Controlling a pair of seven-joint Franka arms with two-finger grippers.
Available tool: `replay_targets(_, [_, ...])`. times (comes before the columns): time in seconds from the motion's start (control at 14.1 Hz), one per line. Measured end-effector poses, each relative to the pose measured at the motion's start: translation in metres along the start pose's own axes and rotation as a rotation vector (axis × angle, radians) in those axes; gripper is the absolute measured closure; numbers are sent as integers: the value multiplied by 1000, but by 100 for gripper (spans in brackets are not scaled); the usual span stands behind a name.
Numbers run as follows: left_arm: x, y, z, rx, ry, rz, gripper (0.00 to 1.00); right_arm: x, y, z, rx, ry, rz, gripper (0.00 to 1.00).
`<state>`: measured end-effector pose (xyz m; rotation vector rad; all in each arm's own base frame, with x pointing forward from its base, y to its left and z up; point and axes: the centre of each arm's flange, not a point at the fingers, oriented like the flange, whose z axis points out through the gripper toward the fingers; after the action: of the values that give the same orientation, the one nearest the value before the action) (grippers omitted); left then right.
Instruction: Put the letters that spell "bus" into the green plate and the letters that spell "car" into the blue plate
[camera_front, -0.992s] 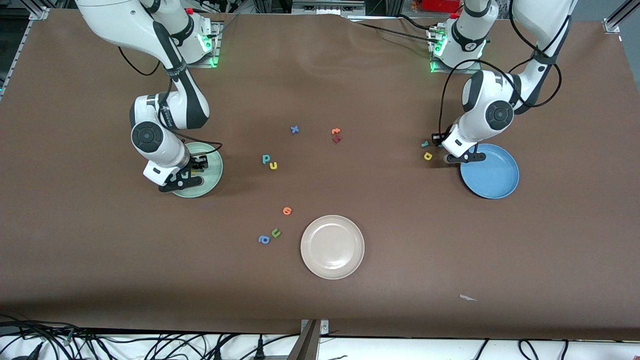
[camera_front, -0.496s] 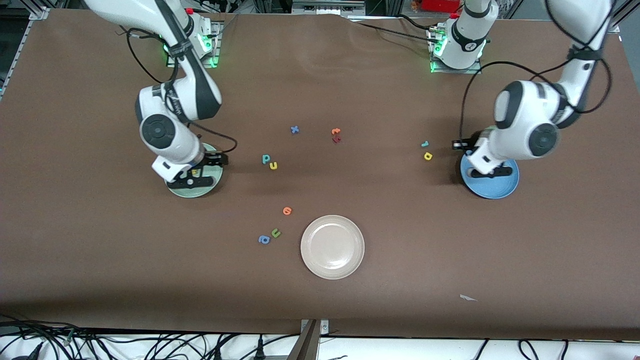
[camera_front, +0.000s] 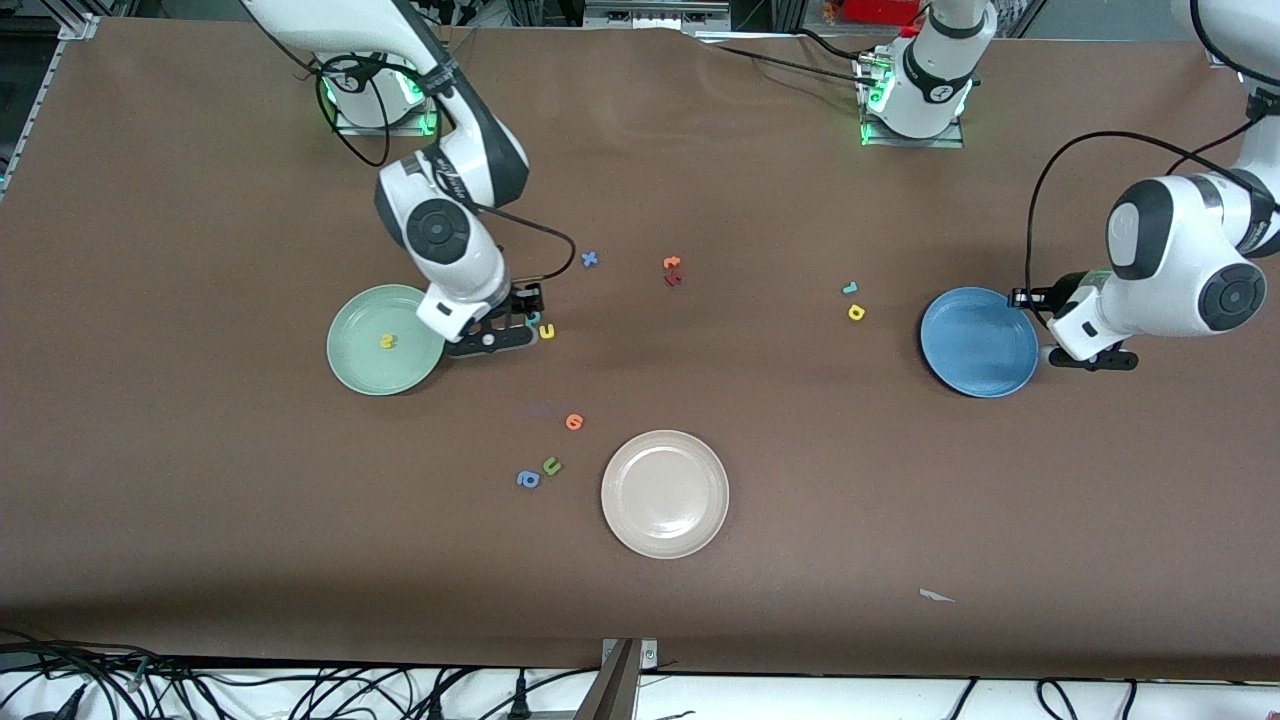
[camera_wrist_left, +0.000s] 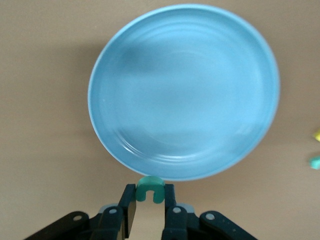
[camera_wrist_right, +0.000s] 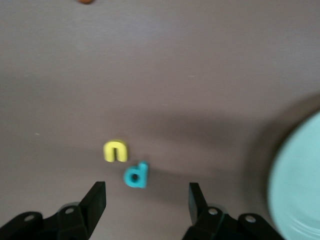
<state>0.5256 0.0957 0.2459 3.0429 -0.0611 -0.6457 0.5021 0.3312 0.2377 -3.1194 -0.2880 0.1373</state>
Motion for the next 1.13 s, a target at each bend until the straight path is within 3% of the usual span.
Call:
replay_targets(0.21, [18, -1, 36, -7, -15, 12, 73, -3, -19, 16, 7, 14, -13, 55])
replay_targets(0.43, [29, -1, 48, -12, 0, 15, 73, -1, -25, 27, 20, 40, -2, 57])
replay_targets(0.5, [30, -1, 49, -12, -1, 15, 68, 2, -26, 30, 23, 43, 7, 57])
replay_targets(0.78, [37, 1, 27, -6, 26, 5, 31, 9, -28, 44, 29, 49, 12, 57])
replay_targets(0.99, [38, 30, -12, -1, -1, -49, 2, 9, -28, 55, 31, 51, 13, 57])
replay_targets(1.13, [34, 68, -37, -13, 14, -121, 0, 9, -28, 60, 29, 46, 13, 57])
